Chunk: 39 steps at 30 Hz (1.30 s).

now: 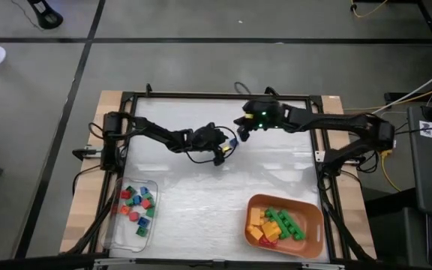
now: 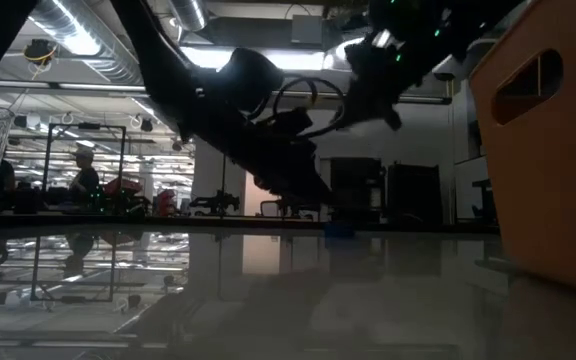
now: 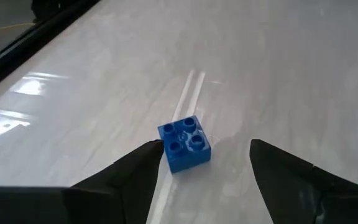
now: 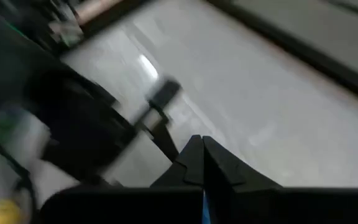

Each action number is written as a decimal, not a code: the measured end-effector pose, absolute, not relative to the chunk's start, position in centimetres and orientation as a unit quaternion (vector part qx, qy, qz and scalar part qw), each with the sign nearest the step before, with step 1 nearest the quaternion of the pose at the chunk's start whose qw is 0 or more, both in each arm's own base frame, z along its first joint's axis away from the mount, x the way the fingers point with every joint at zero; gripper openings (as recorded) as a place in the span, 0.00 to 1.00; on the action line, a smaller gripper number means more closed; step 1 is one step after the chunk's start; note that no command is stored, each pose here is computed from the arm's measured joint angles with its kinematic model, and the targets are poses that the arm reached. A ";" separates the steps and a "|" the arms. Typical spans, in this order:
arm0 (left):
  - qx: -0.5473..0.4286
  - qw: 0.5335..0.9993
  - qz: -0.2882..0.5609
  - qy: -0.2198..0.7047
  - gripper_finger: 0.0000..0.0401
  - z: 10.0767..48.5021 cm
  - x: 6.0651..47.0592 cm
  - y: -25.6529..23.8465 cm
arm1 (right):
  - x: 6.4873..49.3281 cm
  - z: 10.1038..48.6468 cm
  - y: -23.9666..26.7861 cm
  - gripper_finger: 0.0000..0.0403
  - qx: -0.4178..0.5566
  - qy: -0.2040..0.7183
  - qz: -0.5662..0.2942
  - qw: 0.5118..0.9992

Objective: Sort blocks by size
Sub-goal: Put the small blue game piece into the transparent bin

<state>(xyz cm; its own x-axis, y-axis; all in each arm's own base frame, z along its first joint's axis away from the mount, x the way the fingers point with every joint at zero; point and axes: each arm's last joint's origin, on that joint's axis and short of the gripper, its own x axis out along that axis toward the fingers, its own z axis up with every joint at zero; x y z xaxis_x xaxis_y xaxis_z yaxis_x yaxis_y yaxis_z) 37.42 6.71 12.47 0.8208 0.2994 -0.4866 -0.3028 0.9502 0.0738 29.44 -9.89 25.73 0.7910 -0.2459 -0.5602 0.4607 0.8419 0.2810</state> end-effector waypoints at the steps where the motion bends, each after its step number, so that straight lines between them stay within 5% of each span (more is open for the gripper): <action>1: -0.007 0.955 0.159 0.250 0.59 12.2 37.5 6.8 | 29.1 26.5 -9.8 0.00 0.204 0.248 -0.190 0.928; 27: -0.017 0.962 0.167 0.213 0.59 9.0 40.5 8.9 | 19.3 37.6 -3.6 0.00 0.139 0.058 -0.055 0.987; 39: 0.017 0.971 0.119 0.208 0.59 9.4 41.0 8.6 | 13.3 38.7 -2.5 0.00 0.113 0.057 -0.062 0.990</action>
